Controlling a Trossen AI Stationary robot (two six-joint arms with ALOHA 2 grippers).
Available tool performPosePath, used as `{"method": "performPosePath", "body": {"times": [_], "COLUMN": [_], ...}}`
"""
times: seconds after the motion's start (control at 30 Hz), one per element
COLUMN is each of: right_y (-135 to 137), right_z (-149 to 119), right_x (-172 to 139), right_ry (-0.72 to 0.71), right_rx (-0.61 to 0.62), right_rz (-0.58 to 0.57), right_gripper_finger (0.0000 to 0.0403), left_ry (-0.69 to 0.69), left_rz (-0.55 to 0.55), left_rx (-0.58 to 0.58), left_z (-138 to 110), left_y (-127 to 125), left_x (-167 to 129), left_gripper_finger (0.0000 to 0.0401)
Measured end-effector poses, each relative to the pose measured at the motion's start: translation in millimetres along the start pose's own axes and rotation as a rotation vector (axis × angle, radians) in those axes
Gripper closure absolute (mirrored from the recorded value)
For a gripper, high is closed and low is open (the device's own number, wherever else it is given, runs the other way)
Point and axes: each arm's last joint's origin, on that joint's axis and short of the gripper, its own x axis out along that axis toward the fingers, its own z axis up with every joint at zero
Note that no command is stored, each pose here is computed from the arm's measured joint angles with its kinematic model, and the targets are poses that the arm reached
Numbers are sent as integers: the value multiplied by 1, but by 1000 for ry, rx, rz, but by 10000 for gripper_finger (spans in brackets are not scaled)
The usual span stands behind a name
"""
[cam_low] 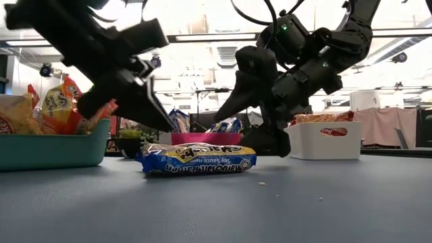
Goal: Sort Maruchan noodles
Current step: Put the blue noodle pack into the red bin
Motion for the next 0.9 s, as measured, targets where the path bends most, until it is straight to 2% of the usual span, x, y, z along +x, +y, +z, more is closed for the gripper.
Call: {"method": "performPosePath", "body": {"times": [0.17, 0.37, 0.9], "right_y": [-3, -11, -13], "right_z": [6, 7, 3], "right_x": [-3, -5, -3], "right_ry": [18, 62, 102], "right_rx": [31, 79, 113], "right_rz": [25, 9, 11], "right_gripper_finger": [77, 77, 77], "left_ry": [59, 82, 105], "left_rz": [-46, -104, -91], "left_rx": [-44, -83, -157], "left_z": [-7, -14, -23], "left_y": [1, -7, -16], "left_x": [-6, 4, 13], "left_gripper_finger": [363, 363, 363]}}
